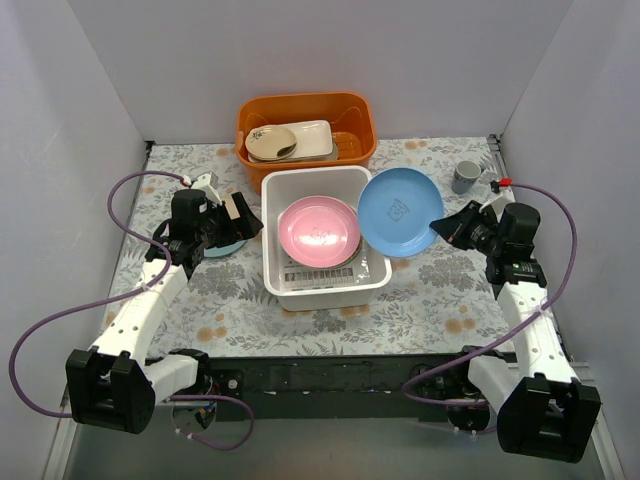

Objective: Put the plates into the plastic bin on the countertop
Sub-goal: Pick up the plate at the center of the board, then place the plate in the plastic bin.

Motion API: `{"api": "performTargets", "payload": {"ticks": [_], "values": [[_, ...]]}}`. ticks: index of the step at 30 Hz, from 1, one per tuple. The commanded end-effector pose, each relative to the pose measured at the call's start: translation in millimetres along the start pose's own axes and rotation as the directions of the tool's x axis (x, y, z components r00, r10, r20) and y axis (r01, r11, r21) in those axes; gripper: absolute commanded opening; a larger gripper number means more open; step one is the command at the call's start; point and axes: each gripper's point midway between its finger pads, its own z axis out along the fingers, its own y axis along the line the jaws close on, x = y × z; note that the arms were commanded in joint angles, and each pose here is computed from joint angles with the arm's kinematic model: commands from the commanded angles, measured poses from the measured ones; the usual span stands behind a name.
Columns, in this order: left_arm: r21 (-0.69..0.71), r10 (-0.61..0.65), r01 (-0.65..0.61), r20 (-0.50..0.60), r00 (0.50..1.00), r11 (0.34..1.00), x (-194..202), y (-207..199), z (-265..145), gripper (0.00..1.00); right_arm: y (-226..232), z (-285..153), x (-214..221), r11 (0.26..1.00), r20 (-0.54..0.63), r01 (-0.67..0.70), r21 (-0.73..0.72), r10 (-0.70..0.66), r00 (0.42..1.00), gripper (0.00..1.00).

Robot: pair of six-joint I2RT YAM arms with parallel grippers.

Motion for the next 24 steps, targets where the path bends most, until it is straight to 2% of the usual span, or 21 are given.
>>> {"api": "performTargets", "payload": {"ticks": [1, 24], "values": [[0.013, 0.003, -0.003, 0.008, 1.0, 1.0, -2.6, -2.1, 0.0, 0.98, 39.5, 7.4, -28.1, 0.993, 0.083, 0.083, -0.08, -0.077, 0.994, 0.01], [0.01, 0.004, -0.004, -0.002, 1.0, 1.0, -0.4, -0.3, 2.2, 0.98, 108.5, 51.4, 14.8, 0.969, -0.016, 0.121, -0.215, -0.128, 0.992, 0.01]]}}
